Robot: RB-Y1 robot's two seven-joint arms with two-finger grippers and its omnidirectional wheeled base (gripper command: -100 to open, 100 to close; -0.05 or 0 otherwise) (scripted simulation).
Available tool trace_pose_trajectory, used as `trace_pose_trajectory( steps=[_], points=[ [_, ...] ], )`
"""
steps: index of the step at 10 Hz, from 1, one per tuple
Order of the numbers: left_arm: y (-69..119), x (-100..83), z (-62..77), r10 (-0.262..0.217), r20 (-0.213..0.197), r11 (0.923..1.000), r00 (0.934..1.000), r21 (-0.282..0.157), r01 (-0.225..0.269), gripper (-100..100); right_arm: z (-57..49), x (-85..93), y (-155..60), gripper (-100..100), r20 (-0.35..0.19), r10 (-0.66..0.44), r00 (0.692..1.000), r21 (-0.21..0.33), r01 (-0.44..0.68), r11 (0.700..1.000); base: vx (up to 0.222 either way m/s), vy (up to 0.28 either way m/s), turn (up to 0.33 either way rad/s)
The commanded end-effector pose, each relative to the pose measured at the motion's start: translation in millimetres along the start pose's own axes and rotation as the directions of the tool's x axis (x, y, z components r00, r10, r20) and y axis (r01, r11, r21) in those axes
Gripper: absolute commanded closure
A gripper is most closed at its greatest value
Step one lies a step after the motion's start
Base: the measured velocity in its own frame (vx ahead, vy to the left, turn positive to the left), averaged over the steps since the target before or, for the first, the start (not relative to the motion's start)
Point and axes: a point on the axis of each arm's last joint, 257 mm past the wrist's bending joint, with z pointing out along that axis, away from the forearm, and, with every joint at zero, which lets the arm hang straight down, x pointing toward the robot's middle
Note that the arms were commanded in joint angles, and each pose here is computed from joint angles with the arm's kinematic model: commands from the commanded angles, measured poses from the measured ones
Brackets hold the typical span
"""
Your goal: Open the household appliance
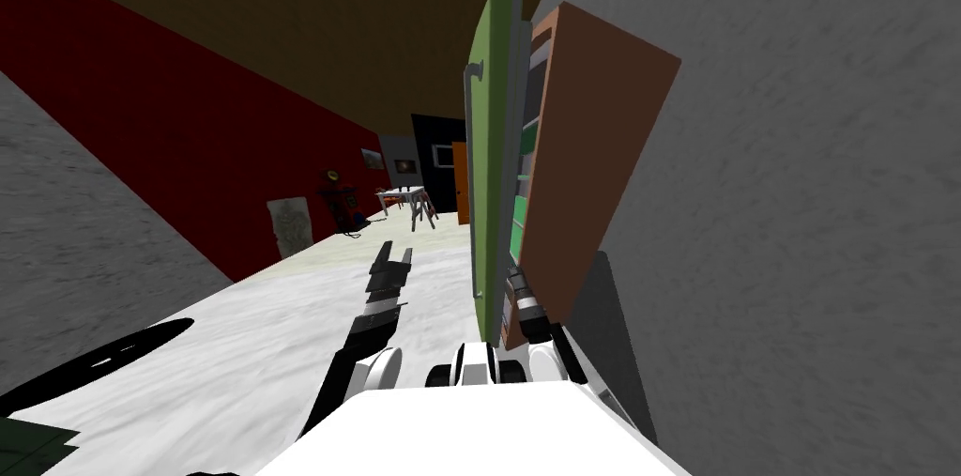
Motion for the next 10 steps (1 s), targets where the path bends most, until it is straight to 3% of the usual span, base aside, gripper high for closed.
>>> trace_pose_trajectory(
  steps=[1, 4, 9, 10],
  points=[
    [0.0, 0.0, 0.0, 0.0, 0.0, 1.0, 1.0, 0.0, 0.0, 0, 5.0, -9.6, 5, -100, 0.038, 0.103, 0.994, -0.016, -0.102, 0.995, 0.001, 0.092, 0.025],
    [0.0, 0.0, 0.0, 0.0, 0.0, 1.0, 1.0, 0.0, 0.0, 0, 8.3, -12.7, 10, -100, 0.054, 0.18, 0.982, -0.032, -0.178, 0.983, -0.012, 0.076, 0.014],
    [0.0, -0.1, 0.0, 0.0, 0.0, 1.0, 1.0, 0.0, 0.0, 0, 12.7, -6.7, 2, -100, 0.072, 0.171, 0.983, -0.022, -0.17, 0.985, 0.052, 0.041, -0.049],
    [0.0, -0.1, 0.0, 0.0, 0.0, 1.0, 1.0, 0.0, 0.0, 0, 8.8, -11.3, 7, 100, 0.058, 0.171, 0.984, -0.027, -0.169, 0.985, -0.06, -0.052, 0.124]
  ],
)
